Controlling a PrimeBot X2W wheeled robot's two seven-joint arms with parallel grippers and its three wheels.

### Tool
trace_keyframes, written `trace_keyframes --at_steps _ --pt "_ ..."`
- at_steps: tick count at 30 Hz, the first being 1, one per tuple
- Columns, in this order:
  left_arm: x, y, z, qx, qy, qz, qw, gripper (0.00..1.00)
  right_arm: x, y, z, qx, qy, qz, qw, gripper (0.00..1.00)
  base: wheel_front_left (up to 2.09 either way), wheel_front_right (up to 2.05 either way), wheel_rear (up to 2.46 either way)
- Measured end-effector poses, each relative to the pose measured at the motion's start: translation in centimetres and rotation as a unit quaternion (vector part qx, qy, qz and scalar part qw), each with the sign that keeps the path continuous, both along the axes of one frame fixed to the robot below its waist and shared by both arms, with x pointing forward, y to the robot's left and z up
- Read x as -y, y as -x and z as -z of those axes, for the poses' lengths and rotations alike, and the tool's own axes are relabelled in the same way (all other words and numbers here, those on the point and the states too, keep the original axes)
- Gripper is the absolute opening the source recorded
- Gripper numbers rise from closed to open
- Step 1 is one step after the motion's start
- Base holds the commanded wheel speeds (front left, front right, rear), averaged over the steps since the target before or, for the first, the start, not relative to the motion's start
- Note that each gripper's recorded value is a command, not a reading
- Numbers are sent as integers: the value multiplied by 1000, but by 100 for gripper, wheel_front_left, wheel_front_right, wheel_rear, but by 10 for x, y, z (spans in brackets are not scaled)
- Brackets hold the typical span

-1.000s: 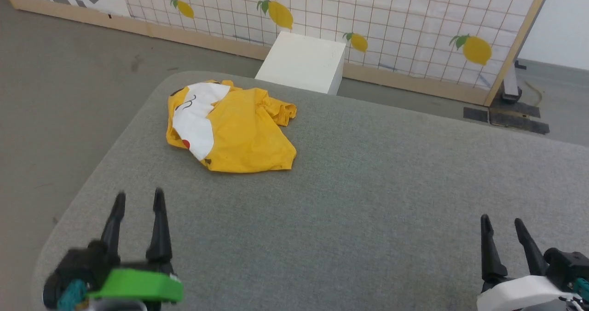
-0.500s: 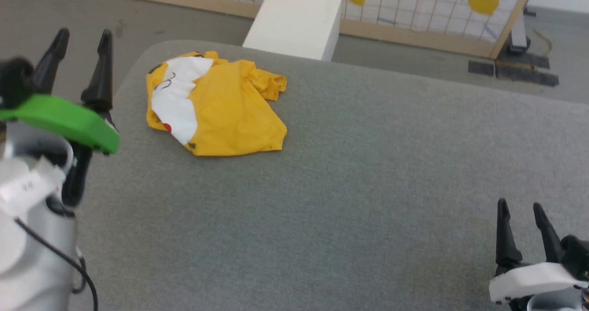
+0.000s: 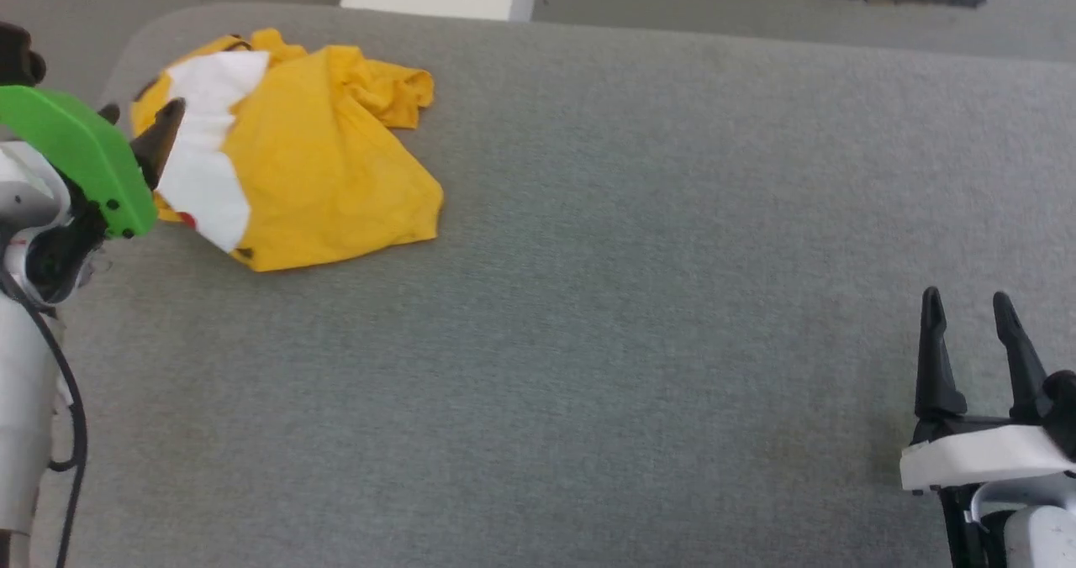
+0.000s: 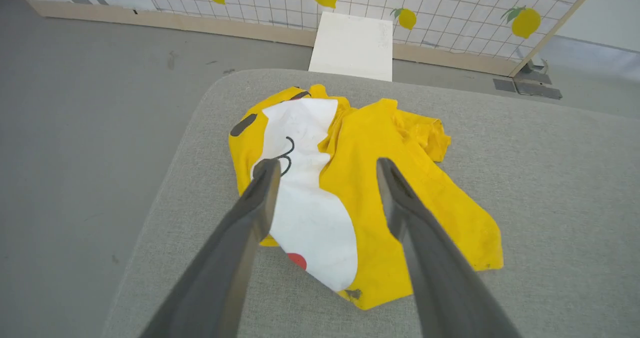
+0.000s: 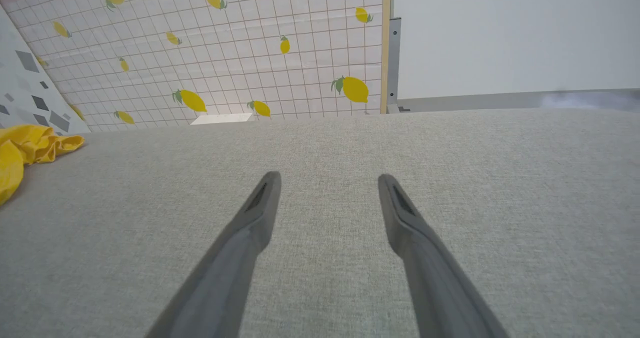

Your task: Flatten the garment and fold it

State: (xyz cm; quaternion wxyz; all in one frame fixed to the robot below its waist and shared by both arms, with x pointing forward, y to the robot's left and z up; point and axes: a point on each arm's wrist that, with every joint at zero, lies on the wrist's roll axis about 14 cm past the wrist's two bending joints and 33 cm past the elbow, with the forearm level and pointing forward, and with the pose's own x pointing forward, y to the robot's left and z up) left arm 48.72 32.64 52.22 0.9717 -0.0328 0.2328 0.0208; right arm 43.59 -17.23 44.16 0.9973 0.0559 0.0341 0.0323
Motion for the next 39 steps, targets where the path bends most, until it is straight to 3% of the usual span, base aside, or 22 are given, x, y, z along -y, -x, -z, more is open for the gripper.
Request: trace_keyframes --at_steps 4,9,13,18,19,20,29,39 --pt "-8 -8 38 -77 4 -16 997 100 11 -2 9 -8 7 14 1000 100 0 0 0" --pt "-8 -18 84 -143 46 -49 987 100 25 -4 23 -24 17 32 999 100 0 0 0" --pt "0 -24 119 -182 76 -67 978 100 35 -3 37 -40 25 44 998 100 0 0 0" --pt "4 -30 150 -220 75 -70 970 100 41 -3 51 -57 31 50 997 100 0 0 0" --pt "4 -32 154 -225 74 -70 969 46 41 -4 54 -59 32 50 996 100 0 0 0" --pt "5 -34 158 -228 73 -65 969 0 42 -5 55 -61 33 51 996 100 0 0 0" --pt "5 -43 162 -230 77 -56 968 0 55 -1 55 -62 41 68 995 100 0 0 0" --pt "24 -55 122 -157 88 -23 983 0 55 4 35 -42 26 72 996 100 0 0 0"
